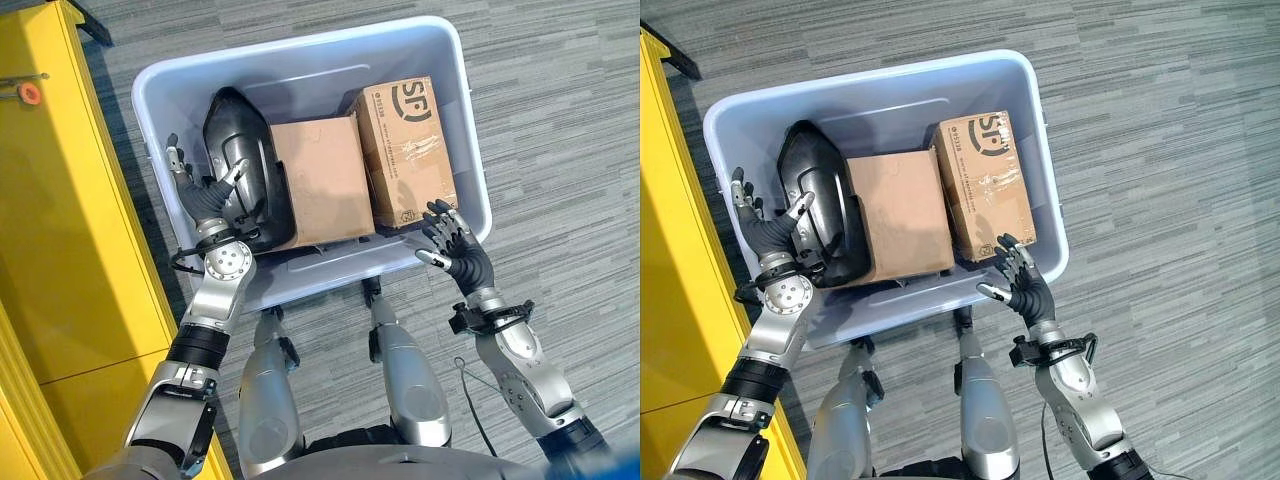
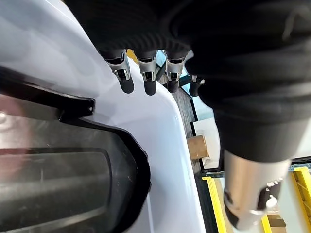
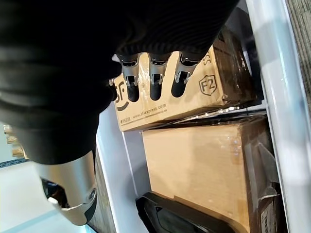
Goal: Move parts from the plastic box to the shelf.
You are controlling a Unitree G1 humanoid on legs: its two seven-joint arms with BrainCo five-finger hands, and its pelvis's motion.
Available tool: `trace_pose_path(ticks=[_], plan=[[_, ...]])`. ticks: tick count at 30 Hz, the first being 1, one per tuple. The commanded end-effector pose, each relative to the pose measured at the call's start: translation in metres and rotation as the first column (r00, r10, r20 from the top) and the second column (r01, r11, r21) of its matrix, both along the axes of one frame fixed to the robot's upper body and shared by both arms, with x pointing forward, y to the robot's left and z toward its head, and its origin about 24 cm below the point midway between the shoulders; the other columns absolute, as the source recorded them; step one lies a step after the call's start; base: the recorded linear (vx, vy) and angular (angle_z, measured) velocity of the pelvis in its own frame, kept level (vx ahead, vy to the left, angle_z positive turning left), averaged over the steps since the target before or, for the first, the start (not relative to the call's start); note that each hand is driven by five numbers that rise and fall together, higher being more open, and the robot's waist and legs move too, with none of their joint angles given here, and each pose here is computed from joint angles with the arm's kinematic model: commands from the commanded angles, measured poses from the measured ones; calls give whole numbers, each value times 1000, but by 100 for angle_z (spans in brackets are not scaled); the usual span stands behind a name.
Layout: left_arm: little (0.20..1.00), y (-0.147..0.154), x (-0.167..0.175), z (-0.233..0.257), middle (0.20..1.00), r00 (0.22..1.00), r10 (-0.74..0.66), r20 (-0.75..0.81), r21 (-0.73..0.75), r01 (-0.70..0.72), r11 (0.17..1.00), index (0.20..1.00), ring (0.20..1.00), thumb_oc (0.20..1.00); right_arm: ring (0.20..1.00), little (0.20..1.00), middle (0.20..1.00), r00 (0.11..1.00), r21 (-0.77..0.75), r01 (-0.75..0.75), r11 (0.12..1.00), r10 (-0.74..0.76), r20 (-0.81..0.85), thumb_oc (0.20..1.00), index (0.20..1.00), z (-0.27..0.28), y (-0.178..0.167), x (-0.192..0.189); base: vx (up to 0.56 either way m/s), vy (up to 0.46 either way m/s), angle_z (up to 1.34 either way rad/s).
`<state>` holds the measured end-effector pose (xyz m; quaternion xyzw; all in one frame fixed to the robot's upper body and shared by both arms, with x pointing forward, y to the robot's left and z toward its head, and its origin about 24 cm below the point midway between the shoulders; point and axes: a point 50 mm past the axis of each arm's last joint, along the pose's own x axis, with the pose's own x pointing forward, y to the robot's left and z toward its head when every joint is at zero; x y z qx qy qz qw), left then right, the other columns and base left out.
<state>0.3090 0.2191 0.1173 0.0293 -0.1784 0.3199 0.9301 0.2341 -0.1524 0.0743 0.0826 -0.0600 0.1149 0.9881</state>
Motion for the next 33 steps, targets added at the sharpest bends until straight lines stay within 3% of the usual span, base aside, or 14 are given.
trace_pose_path(ticks=[1,33], plan=[[1000,18,-5,6,1000,994,96,47,37,-98,995,1000,1000,1000,1000,1000,1000,993,13,22,1000,-24,120,1000,1000,20,-8,-6,0,0,0],[1000,27,9,-40,1000,973,108,-205,-28,-116,993,1000,1000,1000,1000,1000,1000,991,13,16,1000,-18,135,1000,1000,24,-7,-10,0,0,0]])
